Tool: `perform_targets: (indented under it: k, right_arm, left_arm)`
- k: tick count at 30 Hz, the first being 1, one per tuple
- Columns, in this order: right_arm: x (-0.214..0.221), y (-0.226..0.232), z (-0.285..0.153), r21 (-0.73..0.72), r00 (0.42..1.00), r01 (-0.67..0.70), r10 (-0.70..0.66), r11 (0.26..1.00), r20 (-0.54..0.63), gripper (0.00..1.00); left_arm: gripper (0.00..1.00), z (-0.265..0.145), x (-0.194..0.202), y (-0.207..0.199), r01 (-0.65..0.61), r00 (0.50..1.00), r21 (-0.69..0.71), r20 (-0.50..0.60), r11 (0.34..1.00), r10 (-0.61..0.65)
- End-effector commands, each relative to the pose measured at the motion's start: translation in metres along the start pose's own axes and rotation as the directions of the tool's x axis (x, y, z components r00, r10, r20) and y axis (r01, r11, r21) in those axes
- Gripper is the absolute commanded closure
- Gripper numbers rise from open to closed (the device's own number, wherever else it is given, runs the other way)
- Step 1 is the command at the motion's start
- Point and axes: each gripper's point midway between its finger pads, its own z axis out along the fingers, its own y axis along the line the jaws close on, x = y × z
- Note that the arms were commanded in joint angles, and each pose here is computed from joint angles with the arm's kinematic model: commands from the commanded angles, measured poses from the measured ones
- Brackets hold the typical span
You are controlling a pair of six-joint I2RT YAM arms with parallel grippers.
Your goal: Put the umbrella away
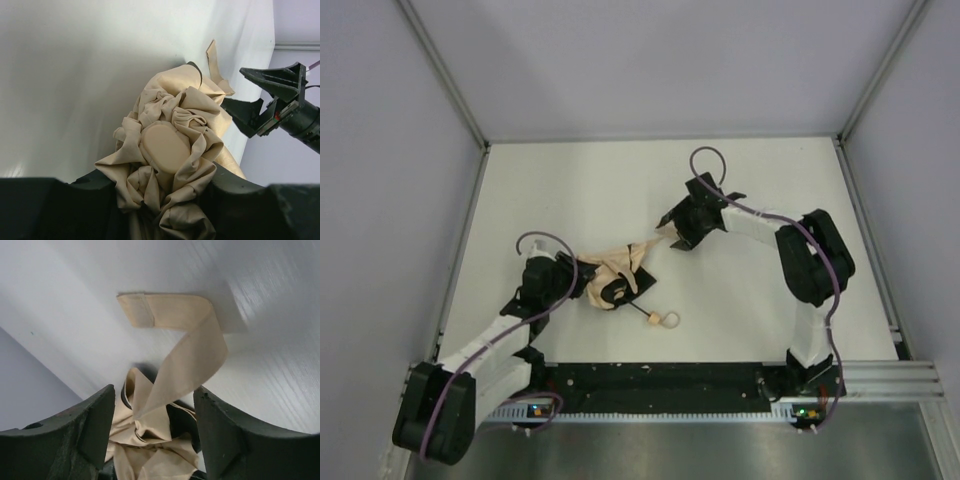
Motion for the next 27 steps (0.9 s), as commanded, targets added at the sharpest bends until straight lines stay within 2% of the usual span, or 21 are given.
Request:
perform_targets:
  k: [1,3,4,5,7,8,9,10,11,13,14,16,19,22,24,27]
  right_arm:
    - [-0.031,0.014,0.011,-0.017,0.992,-0.111,0.112,0.994,0.062,0.47]
    - [-0.042,0.016,0.013,-0.028,0.991,-0.108,0.110,0.994,0.076,0.71]
    - [-0.049,0.024,0.012,-0.062,0.992,-0.083,0.088,0.995,0.091,0.92]
    - [-0.056,0.039,0.011,-0.122,0.994,-0.031,0.044,0.992,0.100,1.00]
    - [-0.072,0.083,-0.005,-0.264,0.974,0.189,-0.147,0.946,0.172,1.00]
    - [-0.076,0.109,-0.018,-0.334,0.940,0.324,-0.262,0.885,0.220,1.00]
    - [-0.080,0.131,-0.036,-0.350,0.869,0.483,-0.388,0.803,0.309,1.00]
    - [-0.079,0.159,-0.060,-0.414,0.808,0.579,-0.430,0.702,0.401,1.00]
    - [-0.076,0.165,-0.073,-0.421,0.738,0.670,-0.486,0.612,0.468,1.00]
    - [-0.075,0.178,-0.104,-0.410,0.634,0.769,-0.502,0.490,0.588,1.00]
    - [-0.074,0.179,-0.109,-0.399,0.598,0.798,-0.512,0.452,0.616,1.00]
    - [-0.072,0.171,-0.101,-0.415,0.600,0.798,-0.524,0.436,0.604,1.00]
    - [-0.063,0.144,-0.063,-0.490,0.665,0.745,-0.552,0.452,0.503,1.00]
    - [-0.066,0.097,-0.028,-0.448,0.750,0.661,-0.540,0.602,0.381,1.00]
    - [-0.066,0.066,-0.019,-0.415,0.787,0.616,-0.512,0.669,0.344,1.00]
    - [-0.064,0.041,-0.020,-0.383,0.813,0.583,-0.504,0.717,0.293,1.00]
  left_arm:
    - [1.00,-0.006,-0.011,-0.021,0.009,0.998,0.094,0.057,0.996,-0.014]
    - [1.00,-0.007,-0.014,-0.019,0.026,0.996,0.090,0.078,0.996,-0.033]
    - [1.00,-0.008,-0.016,-0.020,0.035,0.995,0.090,0.086,0.995,-0.043]
    - [1.00,-0.008,-0.018,-0.020,0.046,0.994,0.091,0.095,0.995,-0.055]
    - [1.00,-0.008,-0.021,-0.022,0.080,0.990,0.091,0.110,0.993,-0.090]
    - [1.00,-0.008,-0.024,-0.024,0.102,0.987,0.091,0.117,0.991,-0.112]
    - [1.00,-0.007,-0.024,-0.022,0.124,0.984,0.079,0.119,0.989,-0.133]
    - [1.00,-0.007,-0.025,-0.021,0.145,0.980,0.073,0.123,0.987,-0.153]
    - [1.00,-0.006,-0.026,-0.022,0.160,0.977,0.074,0.128,0.984,-0.169]
    - [1.00,-0.004,-0.027,-0.016,0.190,0.971,0.052,0.135,0.980,-0.196]
    - [1.00,-0.002,-0.027,-0.017,0.197,0.970,0.058,0.134,0.979,-0.203]
    - [1.00,0.000,-0.026,-0.015,0.204,0.970,0.053,0.126,0.977,-0.209]
    - [1.00,0.004,-0.025,-0.011,0.201,0.970,0.036,0.128,0.979,-0.204]
    - [1.00,0.006,-0.025,-0.005,0.195,0.972,0.011,0.134,0.981,-0.195]
    - [1.00,0.007,-0.026,-0.007,0.188,0.972,0.023,0.136,0.982,-0.190]
    - [1.00,0.007,-0.025,-0.006,0.171,0.977,0.010,0.129,0.985,-0.171]
